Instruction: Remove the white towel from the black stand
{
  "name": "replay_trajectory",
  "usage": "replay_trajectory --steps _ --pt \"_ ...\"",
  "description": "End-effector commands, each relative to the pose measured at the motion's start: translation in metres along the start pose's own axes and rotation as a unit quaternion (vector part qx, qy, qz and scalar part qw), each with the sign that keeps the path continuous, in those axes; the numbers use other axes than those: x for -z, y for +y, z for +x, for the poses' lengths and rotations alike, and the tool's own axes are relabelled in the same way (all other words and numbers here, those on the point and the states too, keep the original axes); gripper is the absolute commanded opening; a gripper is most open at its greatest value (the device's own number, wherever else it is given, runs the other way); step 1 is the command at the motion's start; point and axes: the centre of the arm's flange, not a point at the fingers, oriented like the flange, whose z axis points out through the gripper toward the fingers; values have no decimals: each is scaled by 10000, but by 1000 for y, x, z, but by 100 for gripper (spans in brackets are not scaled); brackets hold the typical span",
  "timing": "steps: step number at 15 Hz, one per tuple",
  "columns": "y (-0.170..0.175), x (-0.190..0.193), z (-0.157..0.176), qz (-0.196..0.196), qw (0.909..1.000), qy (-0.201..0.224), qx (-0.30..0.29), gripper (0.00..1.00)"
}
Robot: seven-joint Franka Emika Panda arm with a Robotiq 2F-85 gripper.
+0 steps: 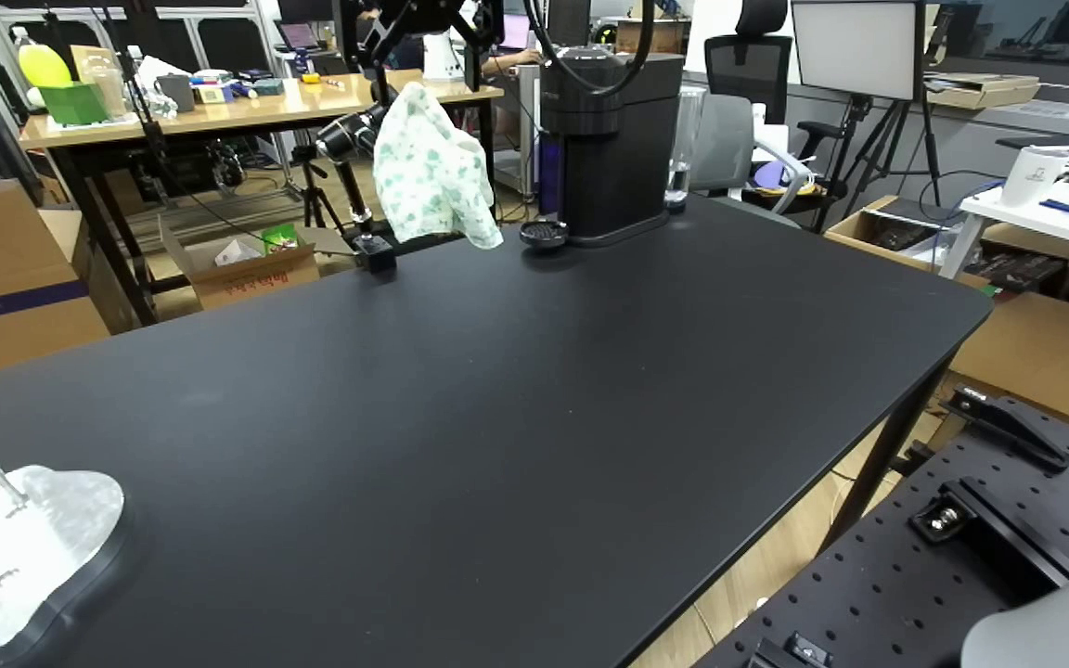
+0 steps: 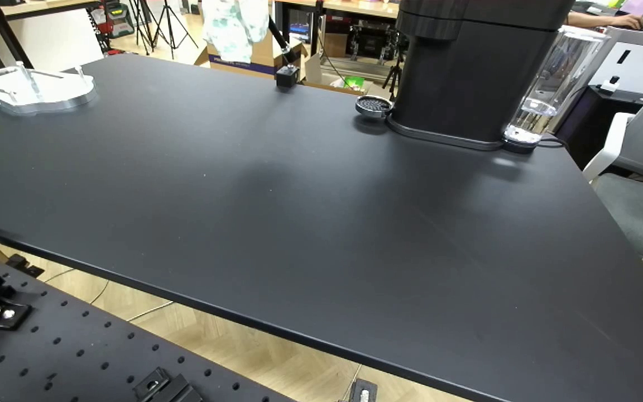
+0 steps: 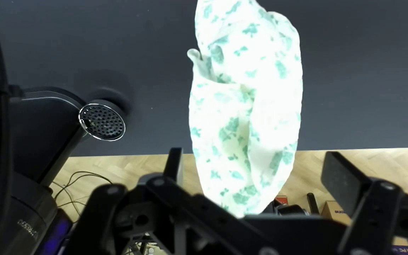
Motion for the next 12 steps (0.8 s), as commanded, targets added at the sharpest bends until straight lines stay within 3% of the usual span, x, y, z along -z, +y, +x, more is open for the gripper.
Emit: replay_trajectory --steps 1,2,12 --pt "-3 -7 17 2 10000 -30 7 75" --pt "-3 -8 18 4 10000 -35 11 74" --pt "-5 -12 23 125 9998 -137 -18 5"
